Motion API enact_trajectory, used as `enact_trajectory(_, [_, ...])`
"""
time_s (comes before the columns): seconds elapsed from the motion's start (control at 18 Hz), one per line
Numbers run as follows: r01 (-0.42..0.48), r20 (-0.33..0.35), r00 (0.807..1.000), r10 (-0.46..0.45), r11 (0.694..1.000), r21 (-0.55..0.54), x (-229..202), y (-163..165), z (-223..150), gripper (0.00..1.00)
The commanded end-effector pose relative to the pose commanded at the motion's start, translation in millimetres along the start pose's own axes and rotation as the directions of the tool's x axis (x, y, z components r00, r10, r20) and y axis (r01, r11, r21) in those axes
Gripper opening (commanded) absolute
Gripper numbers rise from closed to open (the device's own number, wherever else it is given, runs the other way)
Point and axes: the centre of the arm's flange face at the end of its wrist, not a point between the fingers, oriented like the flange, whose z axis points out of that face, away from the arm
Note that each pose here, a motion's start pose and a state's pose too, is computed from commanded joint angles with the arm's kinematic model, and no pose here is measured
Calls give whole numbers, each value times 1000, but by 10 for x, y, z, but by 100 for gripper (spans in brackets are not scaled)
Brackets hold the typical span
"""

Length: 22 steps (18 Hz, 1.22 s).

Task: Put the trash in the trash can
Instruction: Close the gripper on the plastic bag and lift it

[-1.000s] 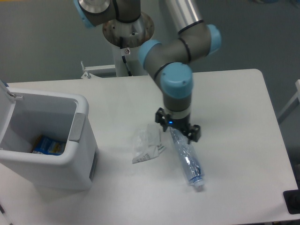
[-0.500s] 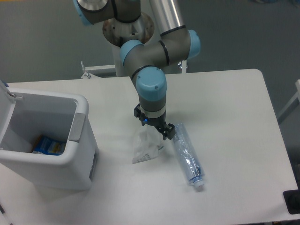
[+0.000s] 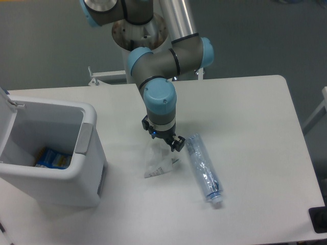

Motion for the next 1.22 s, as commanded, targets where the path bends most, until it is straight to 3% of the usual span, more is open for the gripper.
enact_trajectory(0.11, [1, 11, 1000, -1, 1000, 14, -46, -33, -82, 0])
enact_trajectory(1.0, [17, 29, 999, -18, 999, 33, -142, -19, -265, 0])
enact_trajectory(1.22, [61, 32, 998, -63, 997, 46, -176, -37, -316, 0])
